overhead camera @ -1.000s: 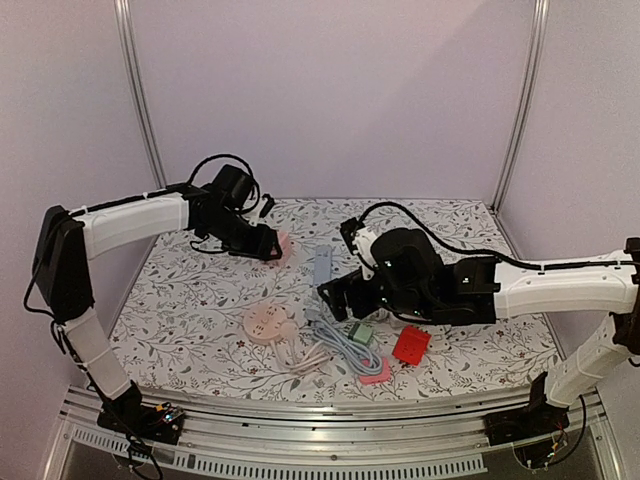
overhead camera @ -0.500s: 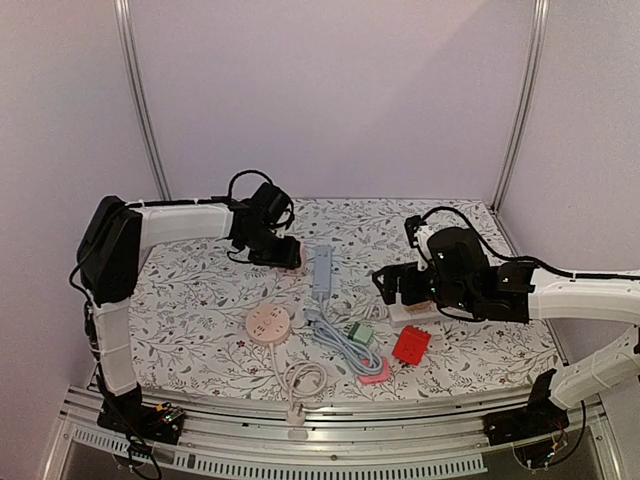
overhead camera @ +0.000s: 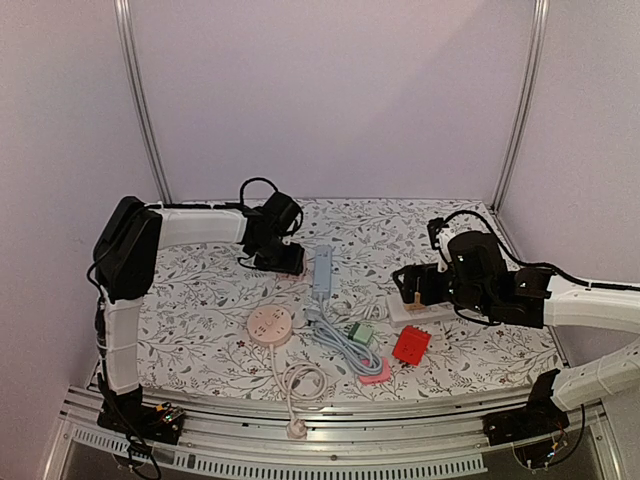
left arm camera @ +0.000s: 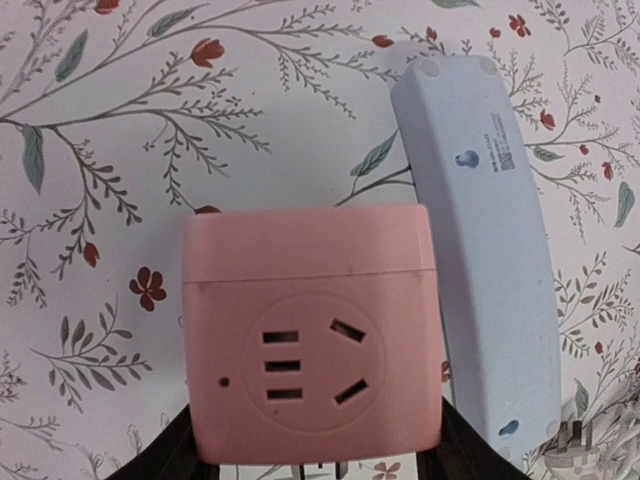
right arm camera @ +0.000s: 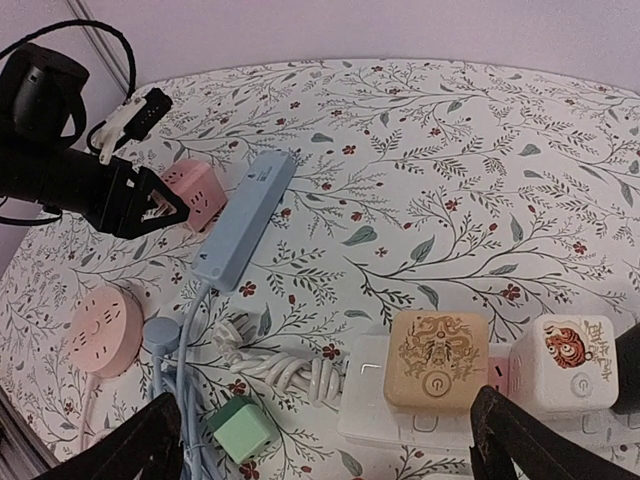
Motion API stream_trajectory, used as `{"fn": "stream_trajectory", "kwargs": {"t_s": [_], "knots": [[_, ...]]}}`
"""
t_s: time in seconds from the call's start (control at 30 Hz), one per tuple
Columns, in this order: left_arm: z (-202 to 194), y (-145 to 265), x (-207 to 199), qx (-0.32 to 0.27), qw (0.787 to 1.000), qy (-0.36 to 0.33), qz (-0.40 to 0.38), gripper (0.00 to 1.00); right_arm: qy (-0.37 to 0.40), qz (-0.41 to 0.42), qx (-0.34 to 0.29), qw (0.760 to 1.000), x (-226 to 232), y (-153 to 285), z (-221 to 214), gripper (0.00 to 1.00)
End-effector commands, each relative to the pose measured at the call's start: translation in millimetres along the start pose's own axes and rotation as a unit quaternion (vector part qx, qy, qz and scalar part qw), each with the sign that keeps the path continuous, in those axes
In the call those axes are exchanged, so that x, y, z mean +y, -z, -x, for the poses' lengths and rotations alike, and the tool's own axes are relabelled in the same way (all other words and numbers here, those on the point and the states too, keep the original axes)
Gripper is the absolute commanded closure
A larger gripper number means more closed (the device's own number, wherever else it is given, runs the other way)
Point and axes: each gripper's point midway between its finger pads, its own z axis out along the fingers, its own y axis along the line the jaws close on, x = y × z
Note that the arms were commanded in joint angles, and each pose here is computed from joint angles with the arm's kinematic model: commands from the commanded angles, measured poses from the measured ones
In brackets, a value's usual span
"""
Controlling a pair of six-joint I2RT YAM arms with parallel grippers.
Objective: Pull the plug off the socket
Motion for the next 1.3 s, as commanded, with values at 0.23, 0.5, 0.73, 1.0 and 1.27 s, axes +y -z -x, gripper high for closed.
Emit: {"fn": "stream_trajectory", "kwargs": {"t_s": [0.23, 0.5, 0.73, 1.0, 1.27], "knots": [[3, 9, -14, -0.008, 1.000, 0.009, -0.011, 0.29, 0.019, -0.039, 0.024, 0.999, -17, -1, -12, 0.01], [8, 28, -21, -0.024, 0.999, 0.009, -0.023, 0.04, 0.035, -0.055, 0.026, 0.998, -19, 0, -5, 0.01], [37, 90, -15, -0.085, 0.996, -0.003, -0.038, 0.01, 0.050, -0.082, 0.054, 0.994, -25, 2, 2, 0.01], [55, 152, 19, -0.083, 0.993, -0.002, -0.088, 0.01, 0.053, -0.119, 0.119, 0.984, -36, -21, -1, 0.05], [56, 191, 88, -0.113, 0.992, 0.014, -0.046, 0.00, 0.055, -0.178, 0.170, 0.968, -52, -51, -19, 0.07]]}}
